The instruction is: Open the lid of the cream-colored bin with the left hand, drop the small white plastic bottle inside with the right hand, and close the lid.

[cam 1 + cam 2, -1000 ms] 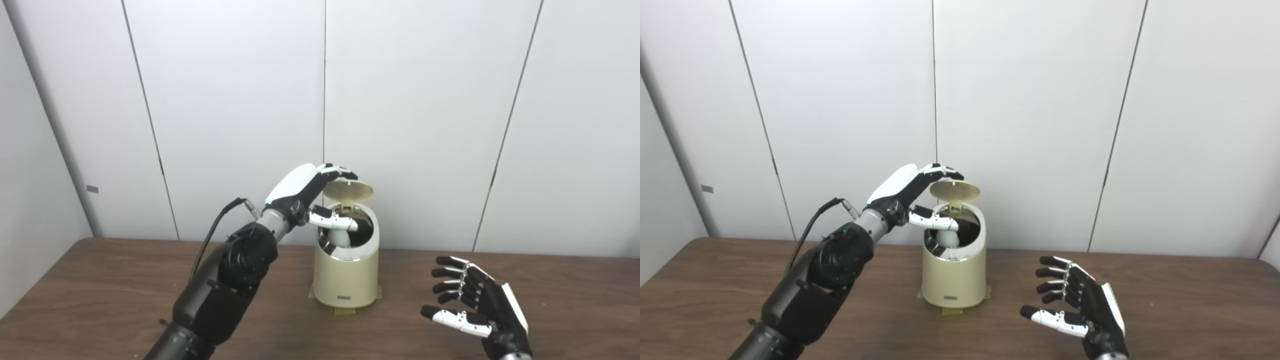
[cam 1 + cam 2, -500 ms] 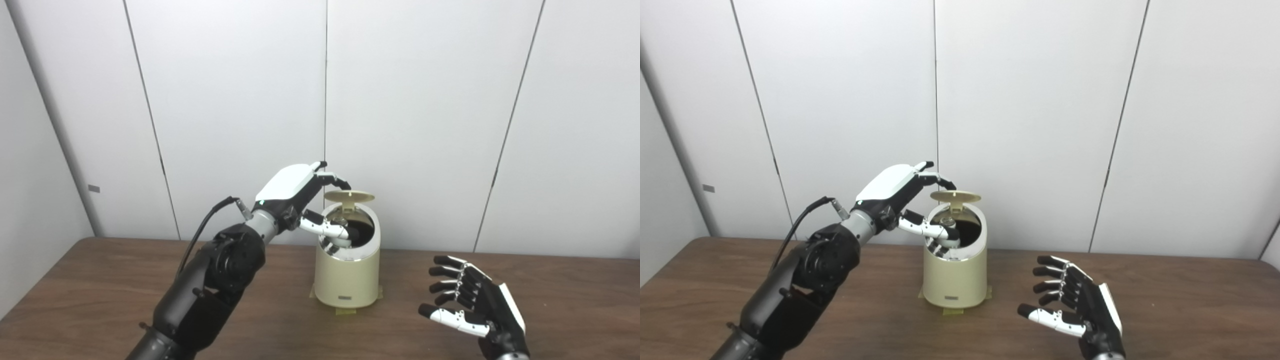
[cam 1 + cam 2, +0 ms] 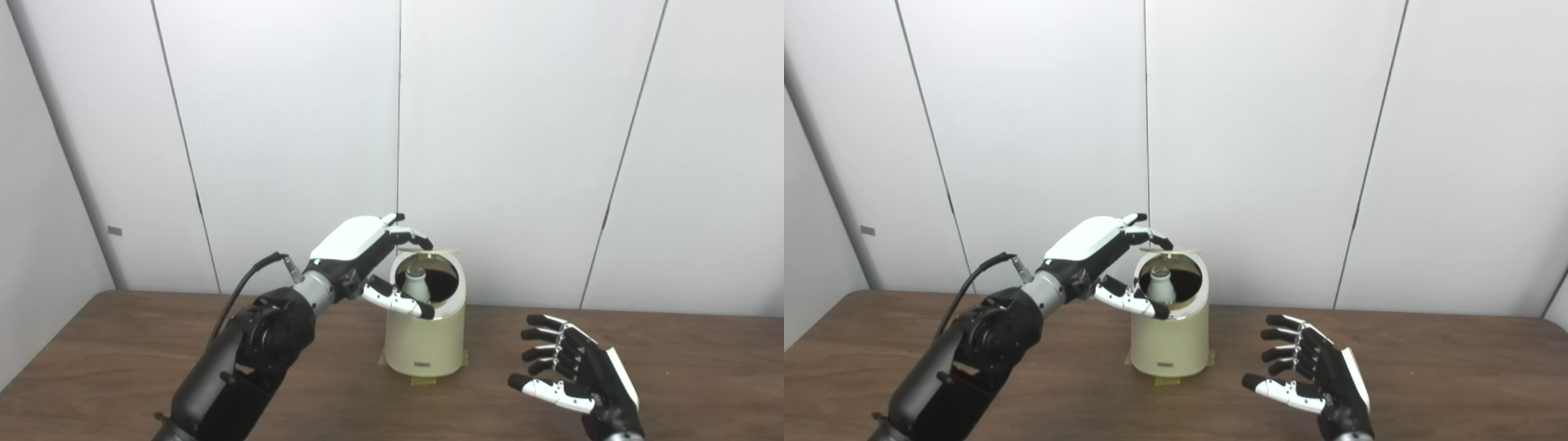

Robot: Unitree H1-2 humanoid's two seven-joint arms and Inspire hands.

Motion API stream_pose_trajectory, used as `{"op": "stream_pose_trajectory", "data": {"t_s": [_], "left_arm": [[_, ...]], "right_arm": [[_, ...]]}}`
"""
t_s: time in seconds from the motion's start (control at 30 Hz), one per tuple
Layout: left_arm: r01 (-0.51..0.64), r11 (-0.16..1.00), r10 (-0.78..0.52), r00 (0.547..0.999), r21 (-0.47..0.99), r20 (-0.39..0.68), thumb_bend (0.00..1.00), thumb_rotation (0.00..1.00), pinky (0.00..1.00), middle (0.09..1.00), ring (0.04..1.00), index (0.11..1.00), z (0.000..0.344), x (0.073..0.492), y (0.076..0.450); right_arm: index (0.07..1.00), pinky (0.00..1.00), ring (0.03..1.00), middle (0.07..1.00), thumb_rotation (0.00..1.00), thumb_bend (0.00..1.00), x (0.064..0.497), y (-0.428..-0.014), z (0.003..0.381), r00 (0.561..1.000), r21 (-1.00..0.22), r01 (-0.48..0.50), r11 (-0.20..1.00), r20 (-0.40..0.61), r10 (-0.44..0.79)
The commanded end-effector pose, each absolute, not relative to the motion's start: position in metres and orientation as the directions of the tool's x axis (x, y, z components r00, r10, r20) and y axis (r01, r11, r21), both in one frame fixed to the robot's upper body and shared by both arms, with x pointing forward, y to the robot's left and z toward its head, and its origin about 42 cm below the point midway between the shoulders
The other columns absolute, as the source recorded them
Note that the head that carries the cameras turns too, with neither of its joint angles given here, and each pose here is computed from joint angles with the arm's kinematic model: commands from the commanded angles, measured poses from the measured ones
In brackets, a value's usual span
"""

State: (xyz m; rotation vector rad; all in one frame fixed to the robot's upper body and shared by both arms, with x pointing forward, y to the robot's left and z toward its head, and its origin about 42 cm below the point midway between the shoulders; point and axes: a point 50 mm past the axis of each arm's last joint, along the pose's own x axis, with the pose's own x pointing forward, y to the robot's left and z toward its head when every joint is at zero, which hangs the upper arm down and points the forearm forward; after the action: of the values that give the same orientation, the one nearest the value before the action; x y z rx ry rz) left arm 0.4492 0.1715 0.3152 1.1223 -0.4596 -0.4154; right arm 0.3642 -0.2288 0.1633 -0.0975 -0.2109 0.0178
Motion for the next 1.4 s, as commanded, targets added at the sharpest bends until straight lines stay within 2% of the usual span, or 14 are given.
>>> {"op": "stream_pose_trajectory", "data": {"t_s": [0.0,0.47,0.8,0.87,1.0,1.1,1.37], "left_arm": [[0.007,0.363,-0.553,0.806,0.932,0.21,0.99,0.43,1.0,0.836,1.0,0.798,0.339,0.45,0.171],[0.062,0.296,-0.573,0.81,0.953,0.126,1.0,0.47,1.0,0.836,1.0,0.801,0.319,0.447,0.167],[0.076,0.212,-0.605,0.793,0.974,0.07,0.99,0.41,1.0,0.808,1.0,0.794,0.309,0.44,0.165],[0.076,0.187,-0.61,0.79,0.979,0.055,0.99,0.41,1.0,0.803,1.0,0.786,0.305,0.439,0.165],[0.043,0.057,-0.619,0.786,0.997,0.001,0.99,0.46,1.0,0.794,0.981,0.78,0.298,0.437,0.162],[0.036,-0.006,-0.616,0.787,0.999,-0.032,1.0,0.45,1.0,0.785,0.969,0.765,0.292,0.436,0.159],[0.091,-0.044,-0.609,0.787,0.995,-0.099,1.0,0.45,1.0,0.786,0.967,0.764,0.283,0.435,0.151]], "right_arm": [[0.69,0.44,0.539,0.653,0.08,0.7,0.371,-0.224,0.189,0.951,-0.091,-0.014,0.996,0.305,0.041],[0.692,0.43,0.543,0.653,0.09,0.7,0.369,-0.226,0.19,0.95,-0.106,-0.005,0.994,0.311,0.038],[0.694,0.43,0.536,0.648,0.1,0.7,0.367,-0.225,0.192,0.951,-0.11,-0.004,0.994,0.307,0.037],[0.696,0.43,0.538,0.65,0.1,0.7,0.367,-0.225,0.192,0.951,-0.112,-0.004,0.994,0.306,0.038],[0.691,0.43,0.54,0.649,0.1,0.7,0.367,-0.225,0.193,0.95,-0.116,0.001,0.993,0.31,0.036],[0.691,0.43,0.543,0.65,0.09,0.7,0.367,-0.227,0.193,0.95,-0.122,0.002,0.993,0.311,0.036],[0.687,0.43,0.543,0.647,0.09,0.7,0.366,-0.228,0.196,0.95,-0.129,0.004,0.992,0.311,0.037]]}}
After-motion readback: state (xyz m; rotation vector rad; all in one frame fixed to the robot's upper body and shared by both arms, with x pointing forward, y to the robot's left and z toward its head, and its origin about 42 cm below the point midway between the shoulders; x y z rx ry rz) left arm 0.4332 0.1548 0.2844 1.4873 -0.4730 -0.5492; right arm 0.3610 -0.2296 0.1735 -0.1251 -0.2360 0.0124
